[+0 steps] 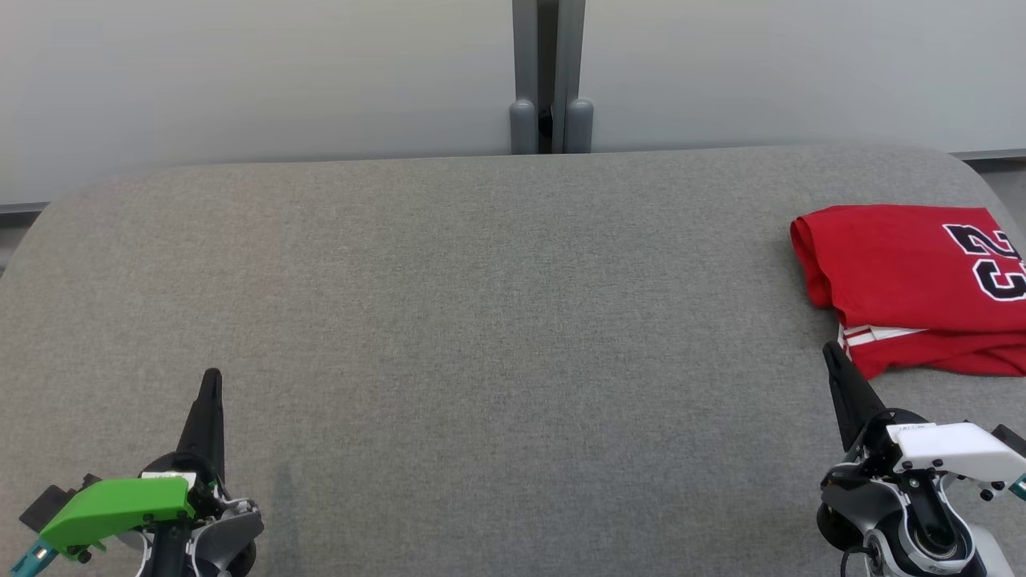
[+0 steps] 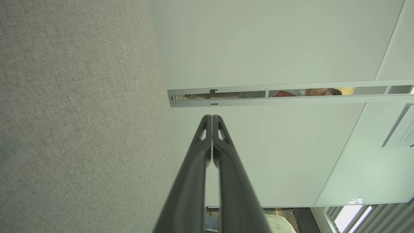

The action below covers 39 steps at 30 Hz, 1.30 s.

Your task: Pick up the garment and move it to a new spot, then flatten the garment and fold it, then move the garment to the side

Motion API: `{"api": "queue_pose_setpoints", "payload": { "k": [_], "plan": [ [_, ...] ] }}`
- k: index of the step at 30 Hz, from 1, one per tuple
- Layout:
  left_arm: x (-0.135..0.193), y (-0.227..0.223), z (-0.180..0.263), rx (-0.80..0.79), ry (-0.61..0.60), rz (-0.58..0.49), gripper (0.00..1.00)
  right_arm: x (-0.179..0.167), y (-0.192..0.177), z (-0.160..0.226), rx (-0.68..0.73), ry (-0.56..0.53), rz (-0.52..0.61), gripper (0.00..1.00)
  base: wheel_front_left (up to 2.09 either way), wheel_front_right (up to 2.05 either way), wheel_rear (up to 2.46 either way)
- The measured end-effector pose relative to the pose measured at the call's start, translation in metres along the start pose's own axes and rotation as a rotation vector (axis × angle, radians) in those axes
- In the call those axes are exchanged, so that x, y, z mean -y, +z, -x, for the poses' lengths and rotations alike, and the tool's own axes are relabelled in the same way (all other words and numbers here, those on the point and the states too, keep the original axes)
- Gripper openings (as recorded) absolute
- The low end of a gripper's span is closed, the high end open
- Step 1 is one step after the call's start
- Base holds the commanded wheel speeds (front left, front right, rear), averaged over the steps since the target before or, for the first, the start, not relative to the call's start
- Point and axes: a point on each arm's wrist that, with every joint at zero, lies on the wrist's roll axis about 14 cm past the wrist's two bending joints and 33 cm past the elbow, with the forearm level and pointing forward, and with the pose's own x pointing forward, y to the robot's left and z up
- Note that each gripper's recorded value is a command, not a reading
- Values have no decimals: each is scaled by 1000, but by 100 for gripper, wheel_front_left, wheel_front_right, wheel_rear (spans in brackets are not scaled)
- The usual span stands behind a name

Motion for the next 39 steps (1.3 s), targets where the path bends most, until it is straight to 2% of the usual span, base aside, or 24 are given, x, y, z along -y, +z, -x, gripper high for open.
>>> {"api": "queue_pose_setpoints", "payload": {
  "k": [39],
  "plan": [
    [0,0,0,0,0,0,0,0,0,0,0,0,0,0,0,0,0]
  ]
}}
